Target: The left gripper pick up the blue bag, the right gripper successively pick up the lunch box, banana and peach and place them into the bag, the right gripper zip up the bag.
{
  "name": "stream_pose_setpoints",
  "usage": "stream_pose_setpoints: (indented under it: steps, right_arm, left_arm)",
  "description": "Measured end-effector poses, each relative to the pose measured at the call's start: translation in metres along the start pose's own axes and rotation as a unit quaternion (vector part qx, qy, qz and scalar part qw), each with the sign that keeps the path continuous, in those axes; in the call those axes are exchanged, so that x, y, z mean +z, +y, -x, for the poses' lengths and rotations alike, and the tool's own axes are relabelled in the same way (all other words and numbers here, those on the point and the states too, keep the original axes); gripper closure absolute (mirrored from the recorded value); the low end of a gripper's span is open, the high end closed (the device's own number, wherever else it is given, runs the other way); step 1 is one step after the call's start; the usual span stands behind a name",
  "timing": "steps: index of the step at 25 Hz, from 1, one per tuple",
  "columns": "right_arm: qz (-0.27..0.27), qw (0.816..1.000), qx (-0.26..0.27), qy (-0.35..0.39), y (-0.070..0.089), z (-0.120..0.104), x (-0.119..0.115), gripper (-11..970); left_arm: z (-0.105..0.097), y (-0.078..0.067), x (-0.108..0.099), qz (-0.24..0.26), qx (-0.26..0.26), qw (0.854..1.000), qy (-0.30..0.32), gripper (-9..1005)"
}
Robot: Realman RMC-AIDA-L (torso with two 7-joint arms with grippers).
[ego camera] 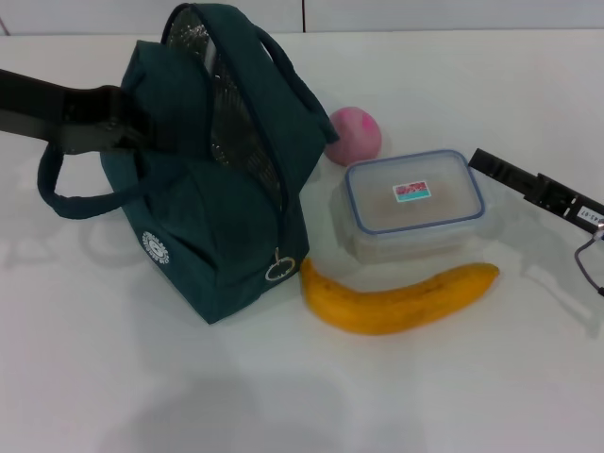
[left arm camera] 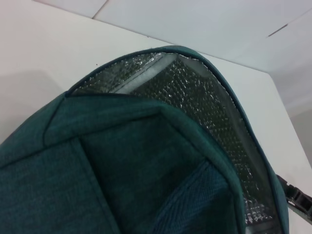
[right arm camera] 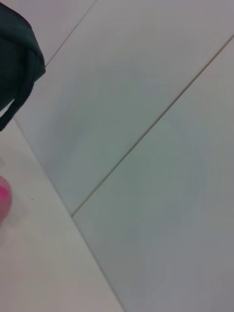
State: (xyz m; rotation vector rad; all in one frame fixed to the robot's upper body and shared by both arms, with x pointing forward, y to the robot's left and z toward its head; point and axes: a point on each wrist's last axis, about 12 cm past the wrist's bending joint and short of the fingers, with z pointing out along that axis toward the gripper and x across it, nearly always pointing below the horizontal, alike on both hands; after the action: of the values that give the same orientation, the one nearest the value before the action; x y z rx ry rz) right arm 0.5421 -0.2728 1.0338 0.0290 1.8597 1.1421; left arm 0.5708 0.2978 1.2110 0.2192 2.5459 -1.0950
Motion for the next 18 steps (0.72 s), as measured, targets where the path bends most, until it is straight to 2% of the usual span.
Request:
stream_pose_setpoints:
  steps: [9, 18]
  right_arm:
    - [-0.014, 0.998, 0.055, 0.026, -0.0024, -0.0040, 0.0027, 135]
    - [-0.003, 0.995, 0.093, 0.037, 0.0020, -0.0073, 0.0069, 149]
  left_arm:
    - [-0.0005, -0.0008, 0.0025, -0.003, 0.003, 1.000, 0.000, 952]
    - [-0.0027, -0.0005, 0.0075, -0.010, 0.000, 1.000, 0.006, 952]
